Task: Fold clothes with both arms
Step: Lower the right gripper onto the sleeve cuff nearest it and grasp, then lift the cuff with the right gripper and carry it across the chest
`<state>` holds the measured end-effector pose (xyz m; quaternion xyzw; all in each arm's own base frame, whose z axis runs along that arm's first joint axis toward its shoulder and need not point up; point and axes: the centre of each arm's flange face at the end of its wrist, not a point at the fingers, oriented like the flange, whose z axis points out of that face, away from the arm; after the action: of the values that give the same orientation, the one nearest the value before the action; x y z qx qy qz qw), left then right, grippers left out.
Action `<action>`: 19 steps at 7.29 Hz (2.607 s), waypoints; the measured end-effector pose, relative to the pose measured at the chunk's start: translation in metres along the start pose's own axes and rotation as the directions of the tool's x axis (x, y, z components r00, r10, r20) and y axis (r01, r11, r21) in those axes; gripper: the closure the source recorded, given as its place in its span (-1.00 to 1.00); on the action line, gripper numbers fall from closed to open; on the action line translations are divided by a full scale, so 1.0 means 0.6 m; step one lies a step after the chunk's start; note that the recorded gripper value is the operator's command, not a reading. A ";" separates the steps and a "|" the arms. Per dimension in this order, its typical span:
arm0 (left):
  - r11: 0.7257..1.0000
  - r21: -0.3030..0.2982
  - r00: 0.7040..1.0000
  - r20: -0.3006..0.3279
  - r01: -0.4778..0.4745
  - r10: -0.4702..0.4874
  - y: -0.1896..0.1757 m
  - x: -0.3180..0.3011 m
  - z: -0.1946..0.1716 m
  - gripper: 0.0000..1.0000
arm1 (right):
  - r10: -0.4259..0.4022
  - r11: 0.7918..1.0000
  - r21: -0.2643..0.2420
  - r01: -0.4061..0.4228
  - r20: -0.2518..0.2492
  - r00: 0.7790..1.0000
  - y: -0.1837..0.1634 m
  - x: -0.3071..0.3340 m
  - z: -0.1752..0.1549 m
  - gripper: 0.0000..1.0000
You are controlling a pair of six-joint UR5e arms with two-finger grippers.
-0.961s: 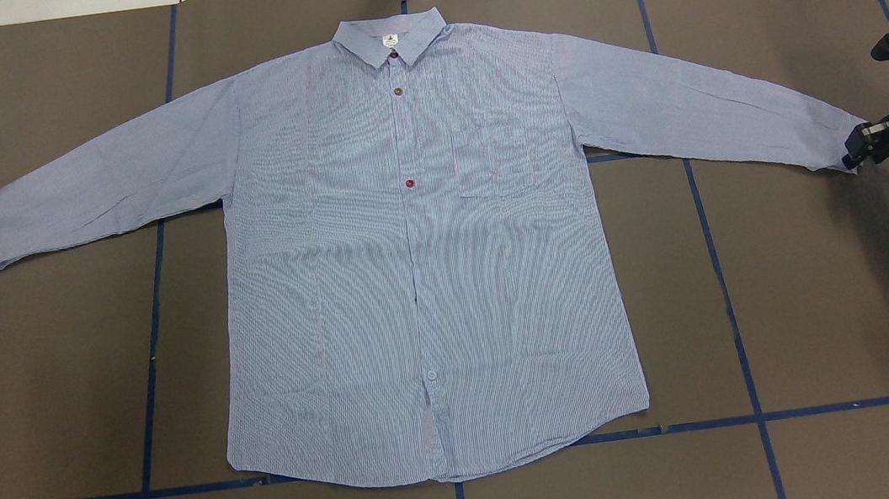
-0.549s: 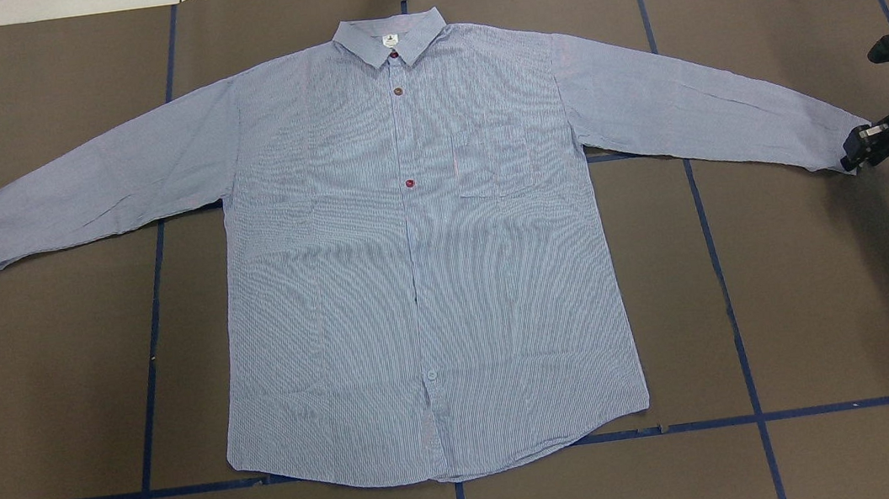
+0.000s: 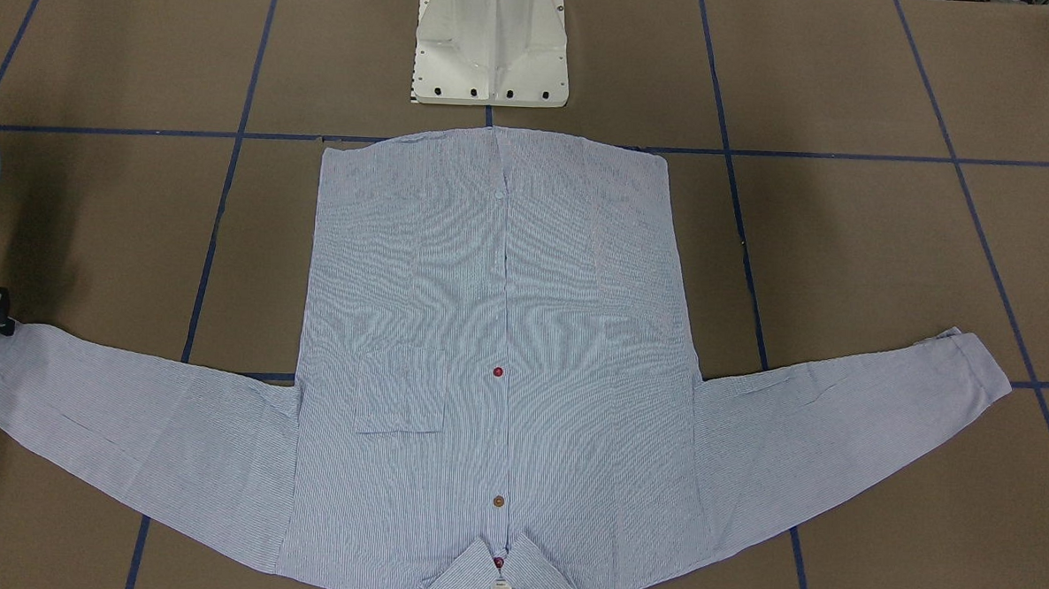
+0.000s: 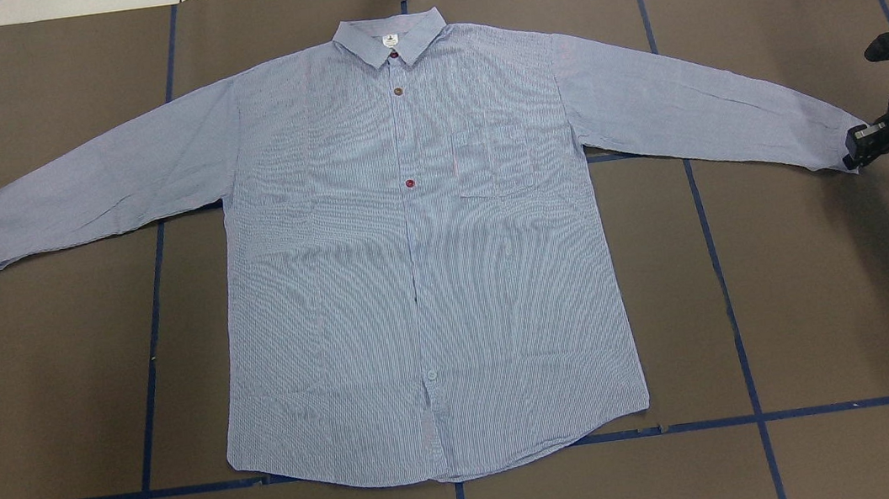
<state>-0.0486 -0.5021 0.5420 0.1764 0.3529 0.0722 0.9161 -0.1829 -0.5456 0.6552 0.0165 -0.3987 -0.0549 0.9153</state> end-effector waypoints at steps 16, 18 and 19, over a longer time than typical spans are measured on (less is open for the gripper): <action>1.000 -0.011 1.000 0.002 0.024 -0.024 0.005 -0.007 0.008 -0.98 | -0.228 0.959 0.218 0.183 0.204 0.952 -0.141 -0.342 -0.247 1.00; 0.999 -0.018 1.000 0.001 0.028 -0.028 0.009 -0.011 0.012 -0.98 | -0.256 0.955 0.212 0.205 0.249 0.934 -0.183 -0.494 -0.289 1.00; 0.999 -0.021 1.000 0.001 0.030 -0.030 0.012 -0.013 0.015 -0.98 | -0.252 0.958 0.204 0.201 0.267 0.930 -0.201 -0.579 -0.308 1.00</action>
<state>-0.0487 -0.5000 0.5556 0.1615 0.3542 0.0620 0.9190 -0.2932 -0.6283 0.2676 0.1338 -0.5271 -0.1275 0.8295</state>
